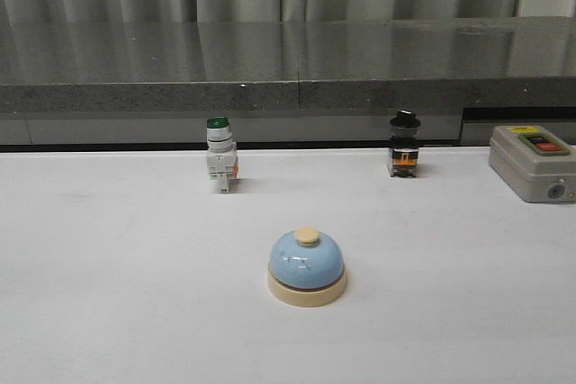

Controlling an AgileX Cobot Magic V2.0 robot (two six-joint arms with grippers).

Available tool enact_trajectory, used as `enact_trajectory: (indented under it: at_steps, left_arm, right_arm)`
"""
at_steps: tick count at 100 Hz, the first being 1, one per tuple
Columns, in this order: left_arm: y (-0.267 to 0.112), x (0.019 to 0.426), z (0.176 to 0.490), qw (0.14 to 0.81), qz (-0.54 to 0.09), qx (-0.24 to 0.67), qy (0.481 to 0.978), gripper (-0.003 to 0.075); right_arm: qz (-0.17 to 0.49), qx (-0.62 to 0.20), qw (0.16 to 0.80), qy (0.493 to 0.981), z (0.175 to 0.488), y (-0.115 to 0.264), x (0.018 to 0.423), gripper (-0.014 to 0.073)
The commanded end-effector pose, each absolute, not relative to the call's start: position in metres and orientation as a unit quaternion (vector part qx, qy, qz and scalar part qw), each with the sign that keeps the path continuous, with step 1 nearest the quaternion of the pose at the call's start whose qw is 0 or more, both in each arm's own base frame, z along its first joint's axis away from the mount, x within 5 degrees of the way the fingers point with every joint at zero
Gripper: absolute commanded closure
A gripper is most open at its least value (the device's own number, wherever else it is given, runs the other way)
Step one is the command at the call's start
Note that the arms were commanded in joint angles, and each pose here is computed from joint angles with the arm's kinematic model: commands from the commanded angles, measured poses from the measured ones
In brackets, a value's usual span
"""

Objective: Place and press bell with both arms

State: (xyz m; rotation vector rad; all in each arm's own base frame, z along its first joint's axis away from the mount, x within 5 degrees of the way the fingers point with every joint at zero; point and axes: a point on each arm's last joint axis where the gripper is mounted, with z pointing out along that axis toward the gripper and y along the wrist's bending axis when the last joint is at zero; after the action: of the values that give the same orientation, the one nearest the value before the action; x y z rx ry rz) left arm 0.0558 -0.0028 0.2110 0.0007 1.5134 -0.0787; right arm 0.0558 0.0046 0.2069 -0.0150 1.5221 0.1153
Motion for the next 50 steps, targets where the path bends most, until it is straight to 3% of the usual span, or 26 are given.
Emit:
enact_trajectory:
  at_steps: [1,22,50]
  left_arm:
    - [-0.003,0.055,0.202,0.746,-0.04,-0.003,0.665,0.0741]
    - [-0.003,0.055,0.202,0.746,-0.04,-0.003,0.665,0.0741]
    - [-0.003,0.055,0.202,0.746,-0.04,-0.003,0.665,0.0741]
  right_arm:
    - [0.057,-0.001,0.761,0.646,0.238,0.004,0.05,0.0659]
    - [0.062,-0.002,0.704,0.708,0.281,0.006,0.056,0.0659]
    - [0.056,-0.01,0.541,0.839,0.316,0.011,0.096,0.0659]
